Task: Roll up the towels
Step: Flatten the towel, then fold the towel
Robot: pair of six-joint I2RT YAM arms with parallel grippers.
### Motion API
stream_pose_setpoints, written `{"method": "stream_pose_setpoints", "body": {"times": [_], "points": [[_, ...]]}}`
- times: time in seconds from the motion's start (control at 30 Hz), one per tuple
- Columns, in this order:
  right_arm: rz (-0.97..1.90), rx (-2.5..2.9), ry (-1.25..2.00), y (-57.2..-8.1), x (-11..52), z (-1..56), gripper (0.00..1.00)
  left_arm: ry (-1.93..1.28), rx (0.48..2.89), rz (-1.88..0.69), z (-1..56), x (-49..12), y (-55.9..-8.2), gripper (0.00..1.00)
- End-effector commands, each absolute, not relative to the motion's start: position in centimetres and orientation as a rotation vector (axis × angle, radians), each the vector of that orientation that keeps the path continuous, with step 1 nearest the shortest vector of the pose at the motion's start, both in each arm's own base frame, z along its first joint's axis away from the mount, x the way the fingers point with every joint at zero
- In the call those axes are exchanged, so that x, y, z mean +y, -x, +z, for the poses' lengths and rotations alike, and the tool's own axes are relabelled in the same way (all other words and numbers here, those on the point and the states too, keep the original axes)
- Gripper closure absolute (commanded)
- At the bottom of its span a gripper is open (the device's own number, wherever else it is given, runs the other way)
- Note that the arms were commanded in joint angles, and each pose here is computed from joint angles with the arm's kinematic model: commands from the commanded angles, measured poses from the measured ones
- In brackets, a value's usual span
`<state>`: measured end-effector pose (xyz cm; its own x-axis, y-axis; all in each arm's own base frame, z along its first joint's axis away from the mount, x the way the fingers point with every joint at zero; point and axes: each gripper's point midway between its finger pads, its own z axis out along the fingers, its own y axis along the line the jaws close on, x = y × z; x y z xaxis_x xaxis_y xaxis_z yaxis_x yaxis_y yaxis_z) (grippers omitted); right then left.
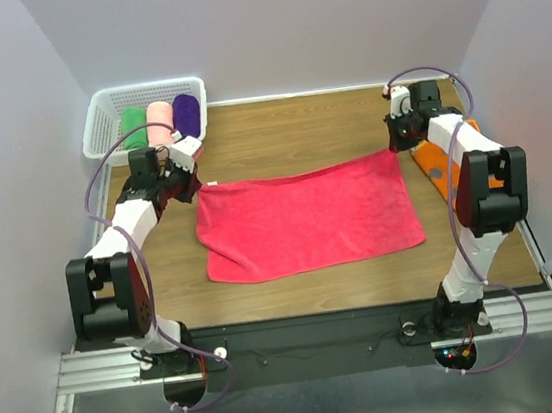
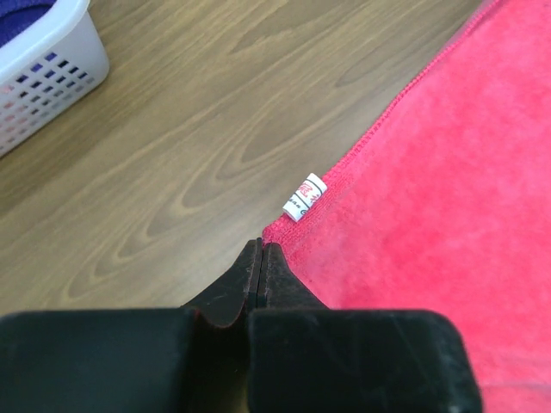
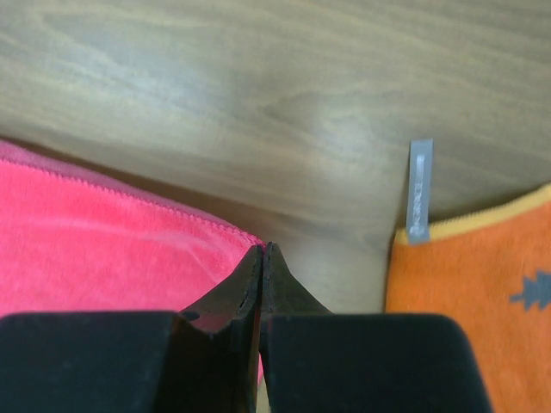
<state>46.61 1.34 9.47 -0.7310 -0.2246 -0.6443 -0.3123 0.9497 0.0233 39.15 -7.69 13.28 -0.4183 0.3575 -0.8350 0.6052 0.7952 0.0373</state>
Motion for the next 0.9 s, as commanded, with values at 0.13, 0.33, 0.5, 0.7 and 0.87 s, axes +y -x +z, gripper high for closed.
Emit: {"method": "stream_pose_setpoints", "body": {"times": [0.13, 0.33, 0.5, 0.7, 0.87], "points": [[0.139, 2.250, 0.367, -52.5, 1.0, 13.3, 0.99, -0.757, 1.880, -0.239, 16.3, -6.3, -45.0, 1.00], [0.095, 2.225, 0.349, -53.9, -0.2, 14.2, 0.99, -0.750, 1.859, -0.193, 17.4, -5.2, -47.3, 1.00], [0.114, 2.209, 0.378, -53.9, -0.1, 14.6, 0.99, -0.833, 1.800, -0.122, 19.0, -4.8, -48.4, 1.00], [0.162, 2.229, 0.410, -53.3, 0.6, 13.2, 0.99, -0.924, 1.828, -0.210, 16.7, -5.9, -47.1, 1.00], [0.137, 2.221, 0.471, -51.3, 0.6, 13.9, 0.99, -0.973, 1.812, -0.191, 16.2, -5.5, -44.6, 1.00]]}}
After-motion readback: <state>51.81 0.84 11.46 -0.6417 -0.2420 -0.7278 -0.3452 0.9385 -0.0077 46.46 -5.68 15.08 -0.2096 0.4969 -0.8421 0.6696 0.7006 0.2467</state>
